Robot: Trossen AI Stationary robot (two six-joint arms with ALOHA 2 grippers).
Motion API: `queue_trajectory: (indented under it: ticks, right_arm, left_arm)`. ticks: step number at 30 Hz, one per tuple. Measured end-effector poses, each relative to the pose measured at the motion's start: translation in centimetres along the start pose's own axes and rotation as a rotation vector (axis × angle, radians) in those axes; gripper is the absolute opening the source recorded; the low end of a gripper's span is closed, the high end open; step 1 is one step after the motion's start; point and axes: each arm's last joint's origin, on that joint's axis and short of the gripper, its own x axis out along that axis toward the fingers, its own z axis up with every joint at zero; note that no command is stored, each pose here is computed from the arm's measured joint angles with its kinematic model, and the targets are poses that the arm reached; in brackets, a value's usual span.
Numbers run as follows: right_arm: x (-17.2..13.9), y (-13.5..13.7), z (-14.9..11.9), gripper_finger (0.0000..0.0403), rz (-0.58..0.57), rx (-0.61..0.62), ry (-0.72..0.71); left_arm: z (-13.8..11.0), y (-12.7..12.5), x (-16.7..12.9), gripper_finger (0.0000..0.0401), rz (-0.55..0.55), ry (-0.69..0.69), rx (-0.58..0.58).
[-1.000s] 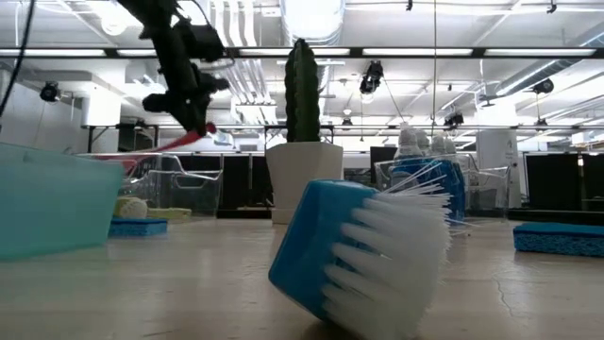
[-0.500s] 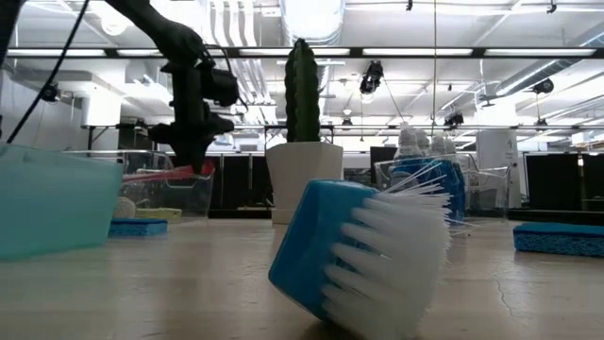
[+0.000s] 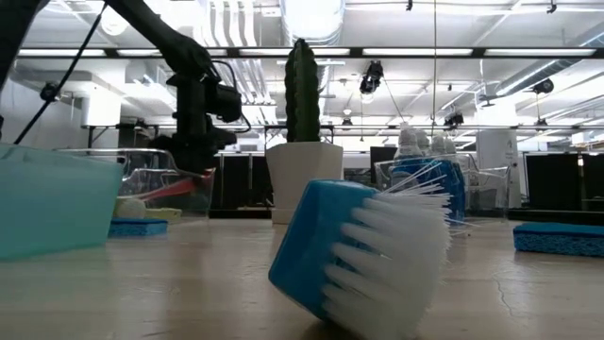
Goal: Pick & Place Kitchen Sink Supplies
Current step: Put the red dish brush into the left transparent bin, then put the blue dish brush into the left transparent bin
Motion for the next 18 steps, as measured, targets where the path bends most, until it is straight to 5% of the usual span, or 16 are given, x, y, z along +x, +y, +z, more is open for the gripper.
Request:
queue_trajectory:
  ticks: [12,18]
  right_arm:
    - [0.0,0.0,-0.1,0.0008,-0.001,-0.005,0.009]
    - [-0.3,-0.2,-1.2,0.0008,0.027,0.009,0.135]
  left_arm:
    - [-1.0,0.3,-2.9,0.0195,-0.026,-0.076,-0.021]
    - [-2.3,0.4,-5.8,0.0225,-0.095,-0.161,-0.034]
